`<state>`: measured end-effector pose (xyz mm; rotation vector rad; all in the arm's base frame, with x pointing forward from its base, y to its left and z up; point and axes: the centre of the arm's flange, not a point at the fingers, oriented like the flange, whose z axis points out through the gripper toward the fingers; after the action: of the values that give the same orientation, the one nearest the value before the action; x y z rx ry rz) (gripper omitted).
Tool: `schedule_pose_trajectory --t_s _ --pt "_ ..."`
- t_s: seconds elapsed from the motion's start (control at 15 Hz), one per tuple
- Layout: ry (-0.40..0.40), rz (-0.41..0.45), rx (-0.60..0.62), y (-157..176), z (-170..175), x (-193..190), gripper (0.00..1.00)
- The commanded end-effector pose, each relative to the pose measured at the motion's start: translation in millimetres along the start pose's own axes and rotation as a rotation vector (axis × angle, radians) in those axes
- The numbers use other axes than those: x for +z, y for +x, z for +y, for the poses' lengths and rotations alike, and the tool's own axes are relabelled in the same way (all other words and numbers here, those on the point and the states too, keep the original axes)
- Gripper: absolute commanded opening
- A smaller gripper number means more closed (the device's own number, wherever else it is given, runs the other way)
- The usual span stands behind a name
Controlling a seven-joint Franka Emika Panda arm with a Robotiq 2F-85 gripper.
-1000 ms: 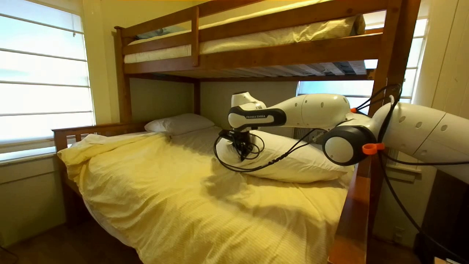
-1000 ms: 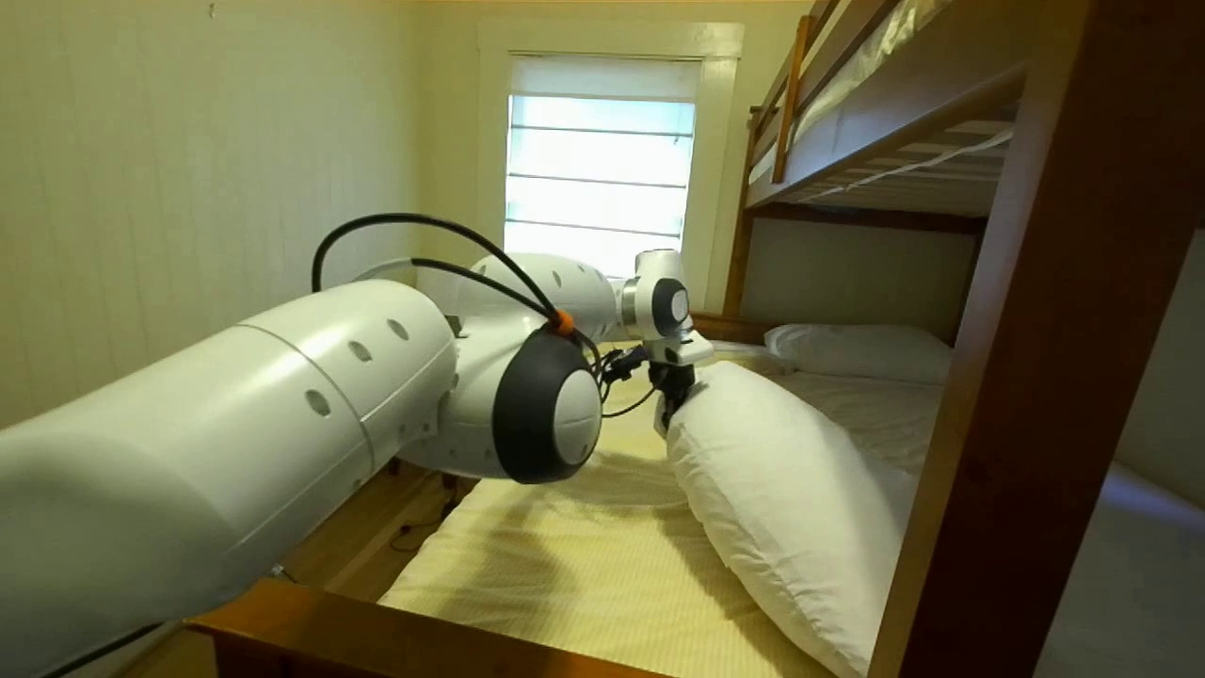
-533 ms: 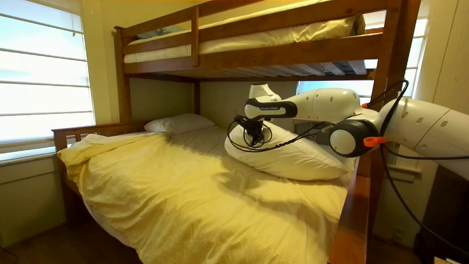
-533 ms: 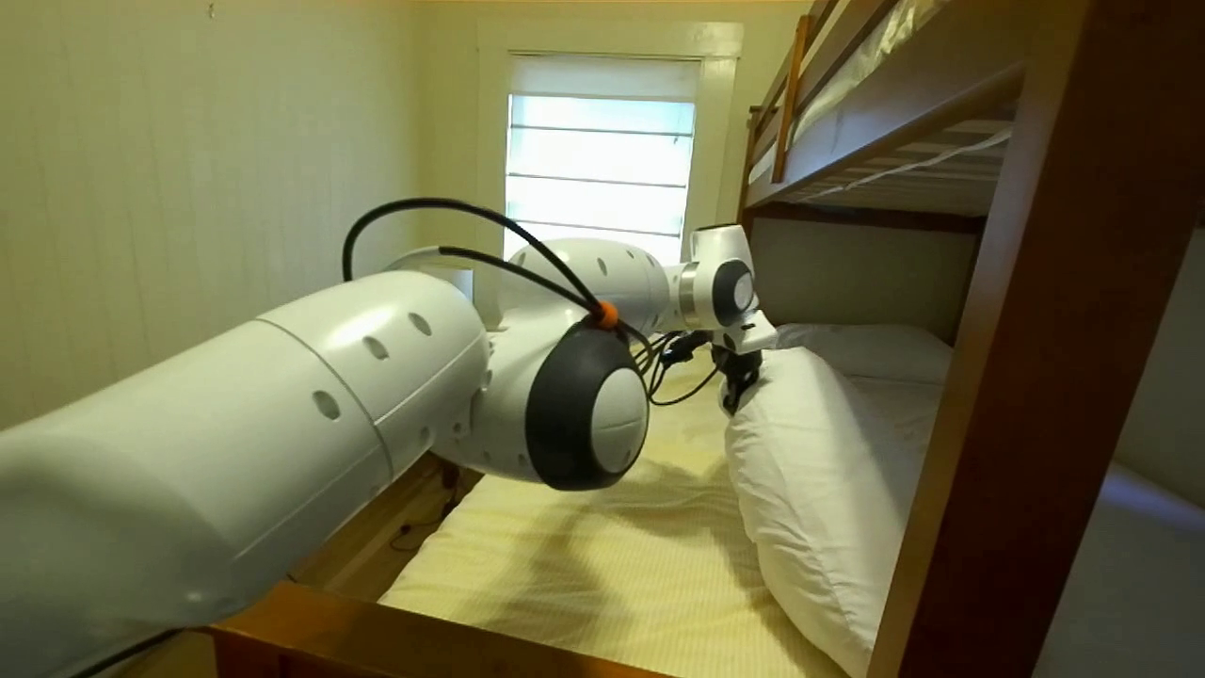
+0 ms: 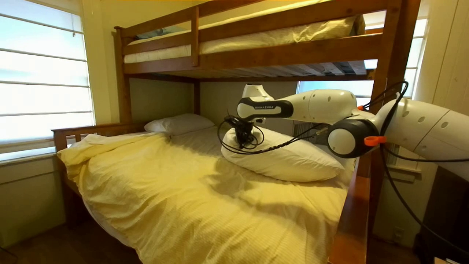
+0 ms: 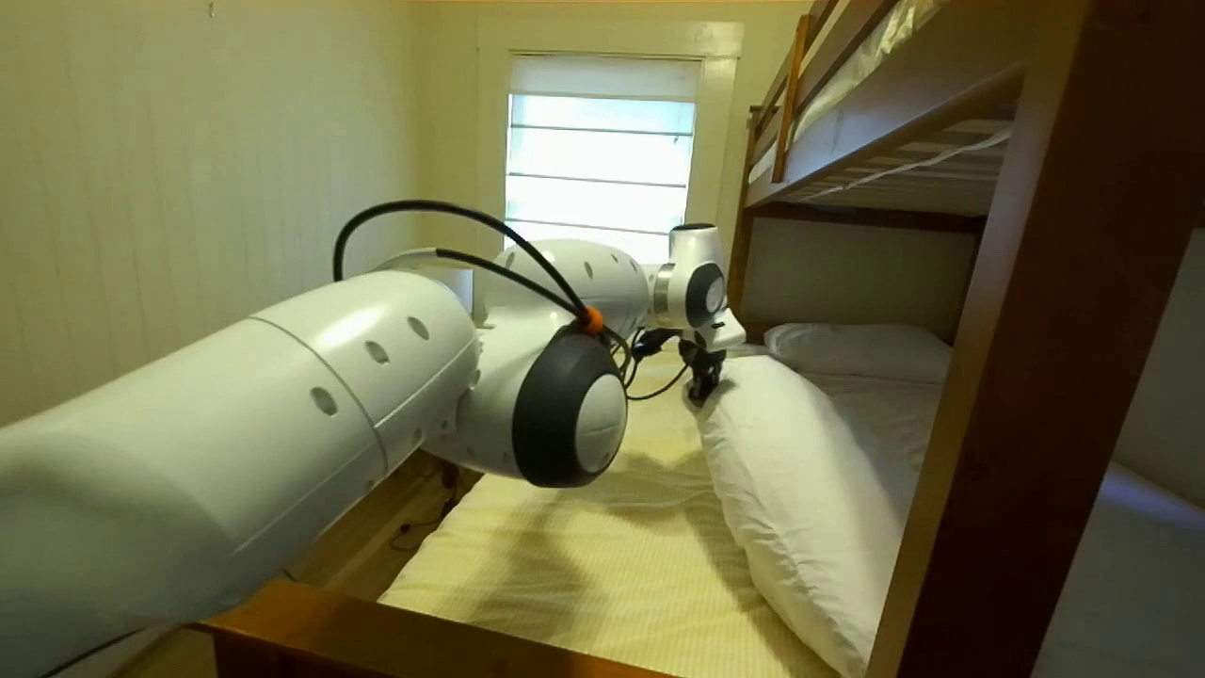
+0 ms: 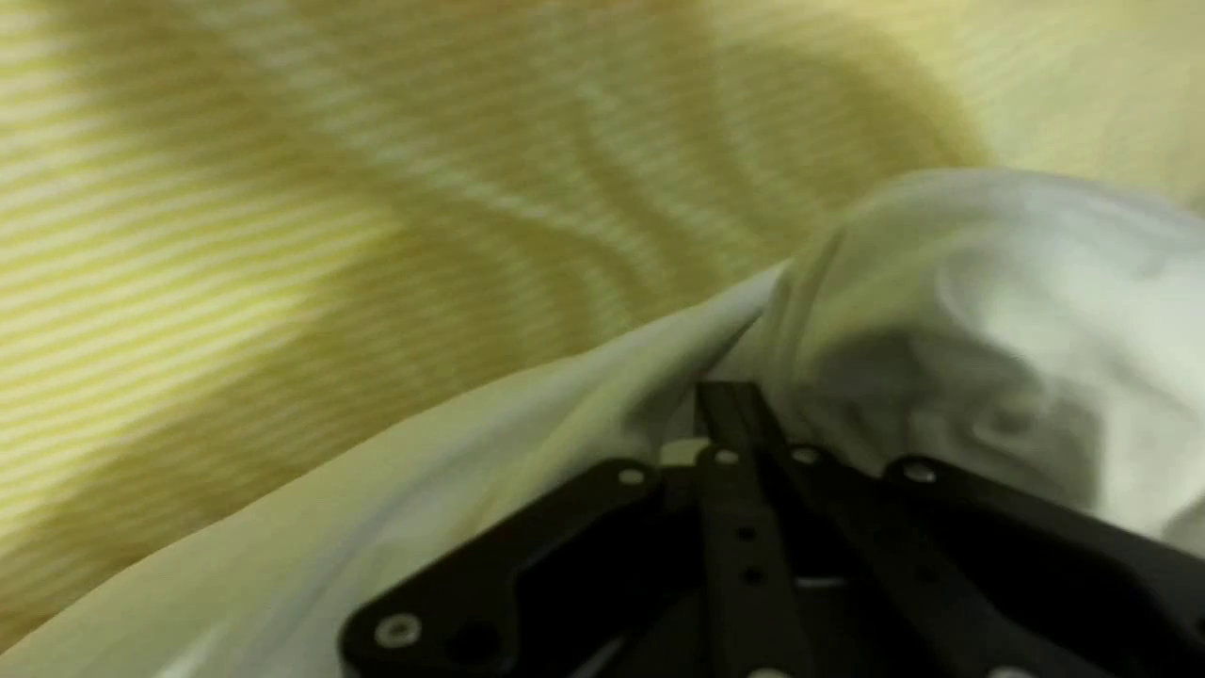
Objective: Move the pillow to the right
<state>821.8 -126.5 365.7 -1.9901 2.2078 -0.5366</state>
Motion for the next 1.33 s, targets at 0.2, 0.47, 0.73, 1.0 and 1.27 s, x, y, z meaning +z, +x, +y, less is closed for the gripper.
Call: schedule_pose_trajectory --t_s 0.2,0.47,0.73,1.0,1.27 --pt "-0.088 -0.277 -0.210 -104 47 -57 0.47" --pt "-0.252 -0.389 -0.301 -139 74 -98 0.73" --pt "-0.395 -0.443 -0.470 -172 101 -134 0.99" --pt "-0.602 -0.409 -0.601 -196 132 -174 1.00" --pt "-0.690 -0.372 -0.579 -208 99 -184 1.00"
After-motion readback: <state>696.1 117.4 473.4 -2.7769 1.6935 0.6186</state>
